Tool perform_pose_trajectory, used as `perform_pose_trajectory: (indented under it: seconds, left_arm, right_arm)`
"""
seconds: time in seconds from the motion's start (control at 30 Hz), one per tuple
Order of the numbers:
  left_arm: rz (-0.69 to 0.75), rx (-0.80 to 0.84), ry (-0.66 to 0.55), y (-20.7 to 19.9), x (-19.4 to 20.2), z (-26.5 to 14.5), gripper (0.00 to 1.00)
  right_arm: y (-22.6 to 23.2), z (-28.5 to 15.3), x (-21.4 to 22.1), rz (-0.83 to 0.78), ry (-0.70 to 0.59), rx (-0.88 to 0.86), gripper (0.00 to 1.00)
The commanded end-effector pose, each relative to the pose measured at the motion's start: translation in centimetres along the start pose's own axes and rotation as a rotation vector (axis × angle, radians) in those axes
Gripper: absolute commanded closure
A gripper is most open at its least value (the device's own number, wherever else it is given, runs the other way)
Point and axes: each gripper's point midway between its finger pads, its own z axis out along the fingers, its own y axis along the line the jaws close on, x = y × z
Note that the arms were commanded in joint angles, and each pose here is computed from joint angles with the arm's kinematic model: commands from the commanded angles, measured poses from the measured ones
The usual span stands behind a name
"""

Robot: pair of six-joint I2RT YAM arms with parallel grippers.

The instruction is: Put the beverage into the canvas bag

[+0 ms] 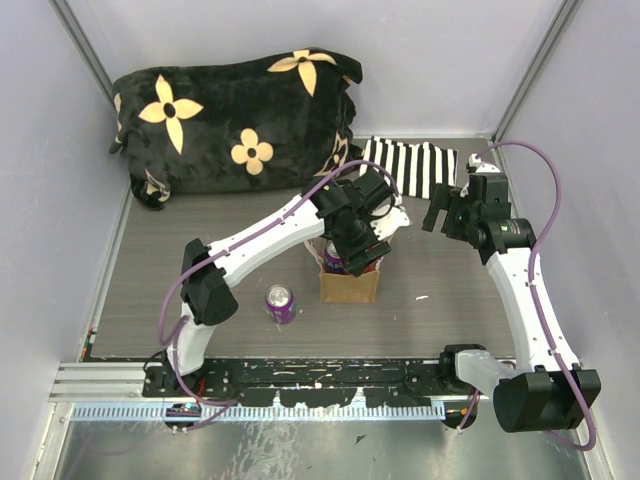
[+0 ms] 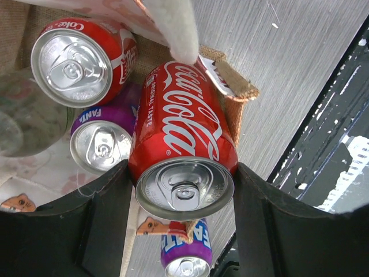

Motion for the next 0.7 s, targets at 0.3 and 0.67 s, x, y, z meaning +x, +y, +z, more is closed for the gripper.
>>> perform_pose_trajectory:
  seconds: [0.3,0.67]
  left_arm:
    - [-0.155,0.183,-0.002,-1.8,-1.7,0.6,1.0]
    - [-0.322,0.235,-0.053,-1.8,-2.6,-1.3,1.0]
  right_arm:
    - [-0.1,0.1,-0.6,-0.001,-0.033,0.0,0.02]
    - [0.0,0.8,-0.1,0.004,-0.017,-0.002,0.02]
